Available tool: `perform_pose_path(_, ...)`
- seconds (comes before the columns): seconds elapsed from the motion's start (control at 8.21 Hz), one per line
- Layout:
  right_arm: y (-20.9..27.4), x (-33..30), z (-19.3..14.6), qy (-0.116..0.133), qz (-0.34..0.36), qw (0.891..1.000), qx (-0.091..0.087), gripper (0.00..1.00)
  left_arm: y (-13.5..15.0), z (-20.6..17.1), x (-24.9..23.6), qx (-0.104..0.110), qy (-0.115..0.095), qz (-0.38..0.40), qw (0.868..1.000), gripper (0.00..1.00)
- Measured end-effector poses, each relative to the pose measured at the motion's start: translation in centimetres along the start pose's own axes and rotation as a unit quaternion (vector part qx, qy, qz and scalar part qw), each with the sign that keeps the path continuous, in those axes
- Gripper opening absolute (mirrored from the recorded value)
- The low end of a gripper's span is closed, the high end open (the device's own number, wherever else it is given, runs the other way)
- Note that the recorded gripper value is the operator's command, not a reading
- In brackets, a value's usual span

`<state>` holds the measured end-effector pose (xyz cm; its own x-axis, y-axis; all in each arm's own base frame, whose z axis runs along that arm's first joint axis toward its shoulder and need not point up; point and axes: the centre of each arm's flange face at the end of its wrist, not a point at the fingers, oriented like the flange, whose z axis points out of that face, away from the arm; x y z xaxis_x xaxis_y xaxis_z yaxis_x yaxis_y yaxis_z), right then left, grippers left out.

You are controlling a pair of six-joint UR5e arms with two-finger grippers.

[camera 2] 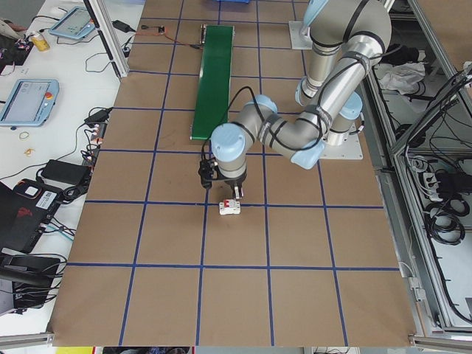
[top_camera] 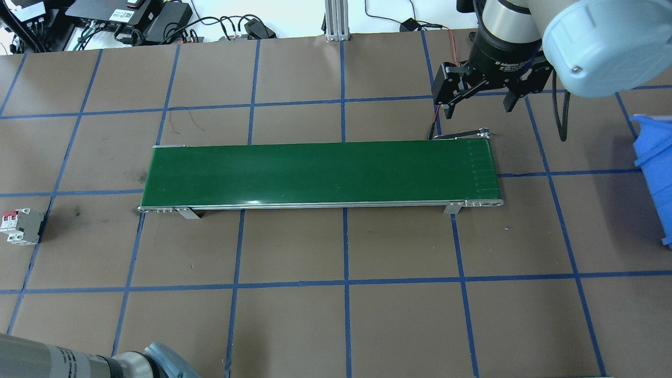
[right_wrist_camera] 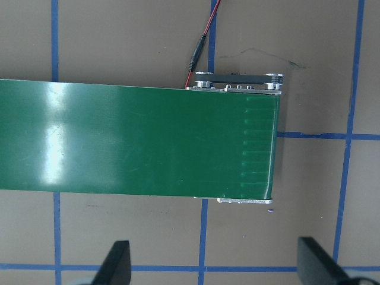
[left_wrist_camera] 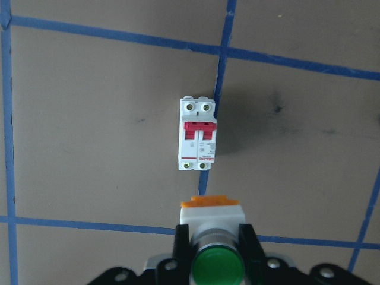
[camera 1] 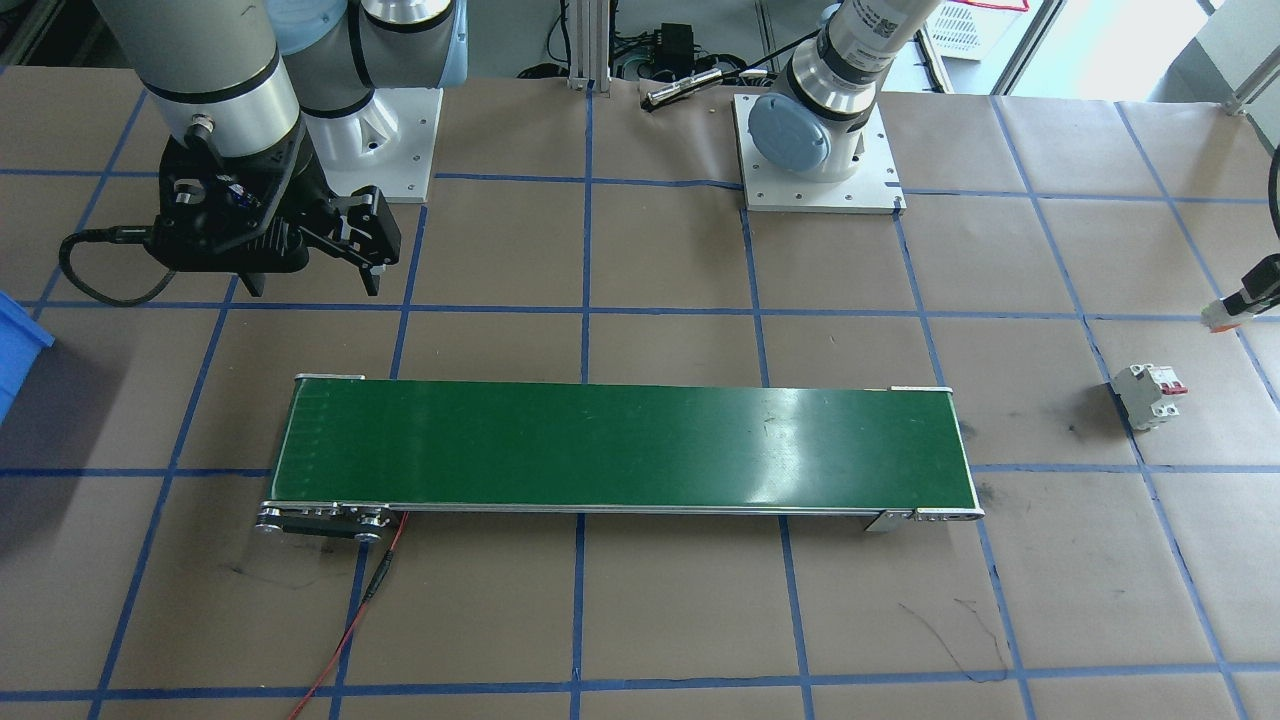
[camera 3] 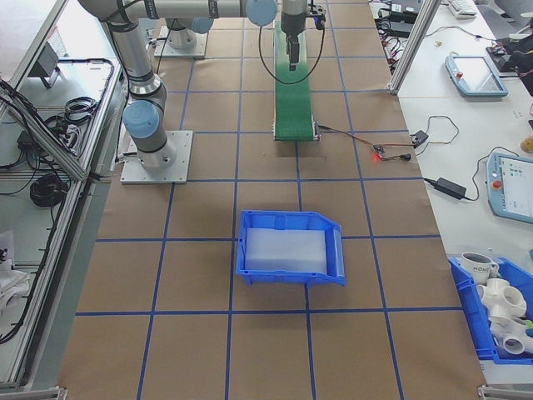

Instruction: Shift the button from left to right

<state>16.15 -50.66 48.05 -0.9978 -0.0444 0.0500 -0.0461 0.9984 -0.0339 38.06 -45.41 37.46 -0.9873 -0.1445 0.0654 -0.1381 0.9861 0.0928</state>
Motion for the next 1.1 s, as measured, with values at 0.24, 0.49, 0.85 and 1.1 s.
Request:
perform_pose_path(0.24, 0.0, 0.0, 0.0, 0.000, 0.000, 1.000, 0.000, 1.00, -0.9, -6.0, 10.6, 0.038, -0.034, -0.006, 0.999, 0.00)
perform_pose_path(0.49, 0.0, 0.0, 0.0, 0.000, 0.000, 1.000, 0.000, 1.00, -2.3, -7.4, 20.7, 0.047, -0.043, 0.025, 0.998, 0.00)
perform_pose_path(0.85, 0.0, 0.0, 0.0, 0.000, -0.001, 1.000, 0.000, 1.00, -3.4, -5.0, 33.6, 0.026, -0.046, 0.114, 0.992, 0.00)
perform_pose_path(1.1, 0.0, 0.0, 0.0, 0.001, -0.001, 1.000, 0.000, 1.00, -3.6, -0.6, 36.5, 0.001, -0.036, 0.089, 0.995, 0.00)
